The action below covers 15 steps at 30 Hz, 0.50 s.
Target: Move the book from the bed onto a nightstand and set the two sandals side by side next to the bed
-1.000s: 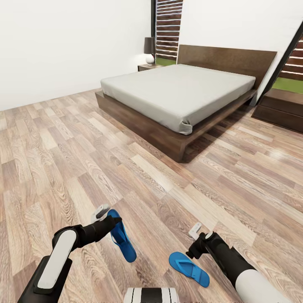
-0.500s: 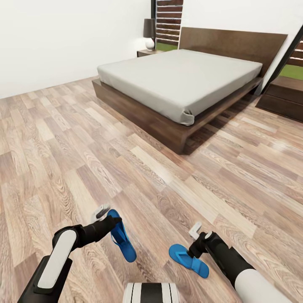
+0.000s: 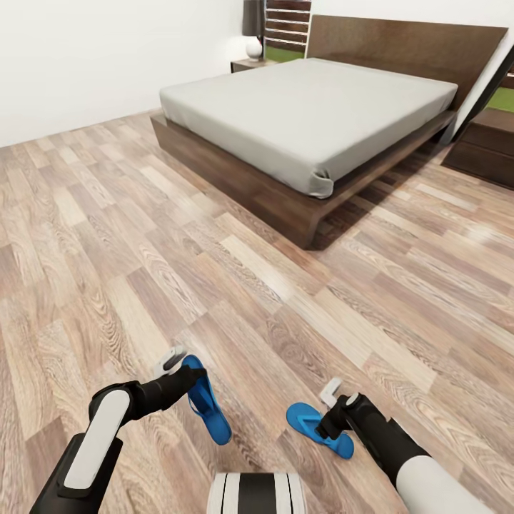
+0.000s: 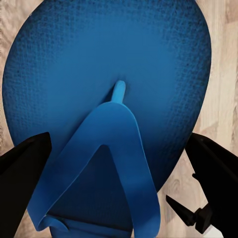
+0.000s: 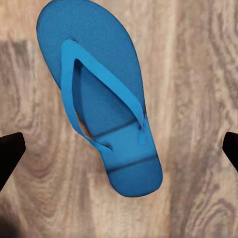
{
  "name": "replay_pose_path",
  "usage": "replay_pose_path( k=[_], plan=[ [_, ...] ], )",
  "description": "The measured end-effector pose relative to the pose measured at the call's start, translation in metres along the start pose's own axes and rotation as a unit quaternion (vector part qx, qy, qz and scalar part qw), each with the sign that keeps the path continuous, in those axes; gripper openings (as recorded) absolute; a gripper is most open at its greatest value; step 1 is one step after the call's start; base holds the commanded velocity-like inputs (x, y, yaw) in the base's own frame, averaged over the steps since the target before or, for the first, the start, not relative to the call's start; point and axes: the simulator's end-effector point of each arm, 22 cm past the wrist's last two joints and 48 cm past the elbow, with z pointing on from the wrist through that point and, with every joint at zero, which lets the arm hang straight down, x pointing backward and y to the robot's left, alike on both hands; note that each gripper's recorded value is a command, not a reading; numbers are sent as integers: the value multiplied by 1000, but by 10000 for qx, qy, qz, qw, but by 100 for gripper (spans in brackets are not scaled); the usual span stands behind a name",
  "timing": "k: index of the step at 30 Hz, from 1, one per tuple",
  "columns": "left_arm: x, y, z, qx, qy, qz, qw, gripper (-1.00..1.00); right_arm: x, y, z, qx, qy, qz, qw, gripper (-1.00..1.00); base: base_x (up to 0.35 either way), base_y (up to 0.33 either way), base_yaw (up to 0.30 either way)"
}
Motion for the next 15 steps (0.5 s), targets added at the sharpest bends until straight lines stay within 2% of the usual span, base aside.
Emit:
replay_pose_path(
  k=[3, 8, 15],
  plan=[
    [2, 3, 3, -19, 30, -18, 10000, -100, -8, 13, 4, -96, -19, 7, 10000, 100, 0, 0, 0],
    [2, 2, 3, -20, 32, -15, 10000, -100, -19, 21, 4, -138, -68, 9, 9999, 100, 0, 0, 0],
    [3, 2, 3, -15, 43, -4, 10000, -100, -38, 18, 0, -110, -169, 1, 9998, 100, 0, 0, 0]
  ],
)
